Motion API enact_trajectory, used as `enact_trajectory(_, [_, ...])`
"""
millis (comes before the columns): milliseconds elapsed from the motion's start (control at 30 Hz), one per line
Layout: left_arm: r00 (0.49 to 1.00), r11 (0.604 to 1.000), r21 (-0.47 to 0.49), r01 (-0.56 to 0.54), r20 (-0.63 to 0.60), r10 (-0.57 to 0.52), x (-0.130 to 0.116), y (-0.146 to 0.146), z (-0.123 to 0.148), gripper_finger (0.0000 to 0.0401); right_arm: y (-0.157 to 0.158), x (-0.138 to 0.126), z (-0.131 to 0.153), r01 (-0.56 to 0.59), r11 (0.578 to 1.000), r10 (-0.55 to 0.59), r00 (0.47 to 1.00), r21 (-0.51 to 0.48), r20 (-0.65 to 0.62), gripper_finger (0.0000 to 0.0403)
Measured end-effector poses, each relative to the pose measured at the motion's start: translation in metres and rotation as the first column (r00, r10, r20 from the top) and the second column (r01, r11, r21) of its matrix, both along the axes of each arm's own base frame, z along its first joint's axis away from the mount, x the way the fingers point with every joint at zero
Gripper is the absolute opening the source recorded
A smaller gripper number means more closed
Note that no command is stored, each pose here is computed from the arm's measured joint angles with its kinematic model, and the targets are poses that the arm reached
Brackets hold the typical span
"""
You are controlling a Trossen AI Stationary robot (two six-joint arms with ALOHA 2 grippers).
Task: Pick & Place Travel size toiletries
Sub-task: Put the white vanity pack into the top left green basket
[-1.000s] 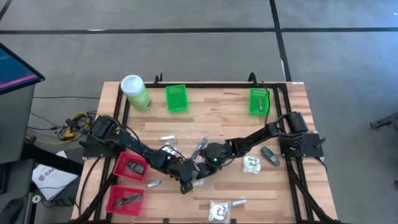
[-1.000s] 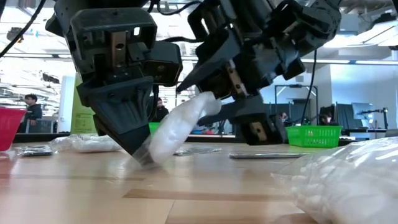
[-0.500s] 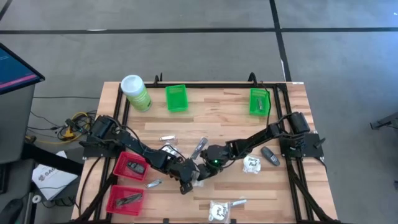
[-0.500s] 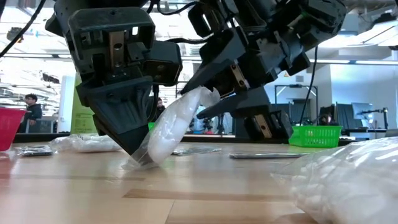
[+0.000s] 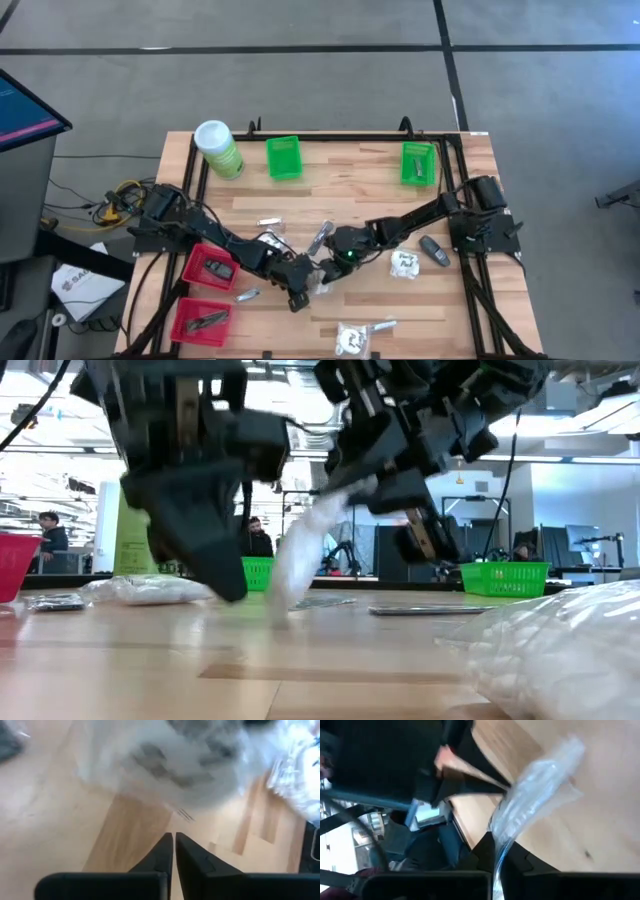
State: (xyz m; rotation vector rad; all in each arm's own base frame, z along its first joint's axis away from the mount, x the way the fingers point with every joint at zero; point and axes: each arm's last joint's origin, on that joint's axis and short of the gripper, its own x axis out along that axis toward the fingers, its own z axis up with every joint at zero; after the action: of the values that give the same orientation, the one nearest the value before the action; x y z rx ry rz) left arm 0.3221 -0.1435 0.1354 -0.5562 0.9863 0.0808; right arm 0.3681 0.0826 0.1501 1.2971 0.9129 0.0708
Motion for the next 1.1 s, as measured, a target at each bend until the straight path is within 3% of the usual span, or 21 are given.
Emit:
enact_trajectory(233, [0.996, 0.994, 0.074, -0.079, 0.057, 0.075, -0.012, 0.009, 0.035, 0.0032, -0.039, -0.012, 0.046, 0.03, 0.995, -0.019, 0.994, -0.1, 0.107, 0.0002])
enact_trajectory(433, [0.985, 0.984, 0.125, -0.124, 0.133, 0.107, -0.018, 0.024, 0.062, 0.0029, -0.08, -0.021, 0.086, 0.081, 0.973, -0.02, 0.961, -0.215, 0.274, 0.0001])
enact_trajectory(567, [0.979, 0.979, 0.14, -0.151, 0.162, 0.128, -0.024, 0.04, 0.082, 0.0021, -0.099, -0.032, 0.109, 0.083, 0.957, -0.004, 0.962, -0.278, 0.273, 0.0001])
enact_trajectory(700, [0.959, 0.973, 0.131, -0.191, 0.238, 0.156, -0.032, 0.058, 0.108, 0.0011, -0.111, -0.044, 0.127, 0.008, 0.935, 0.061, 0.981, -0.354, 0.182, 0.0001])
enact_trajectory(900, [0.916, 0.979, 0.112, -0.169, 0.384, 0.114, -0.044, 0.082, 0.147, 0.0006, -0.104, -0.055, 0.153, -0.249, 0.848, 0.269, 0.963, -0.468, -0.026, 0.0])
enact_trajectory(1100, [0.892, 0.997, 0.041, -0.065, 0.45, 0.04, -0.049, 0.104, 0.165, 0.0032, -0.075, -0.043, 0.181, -0.495, 0.686, 0.491, 0.856, -0.534, -0.163, 0.0])
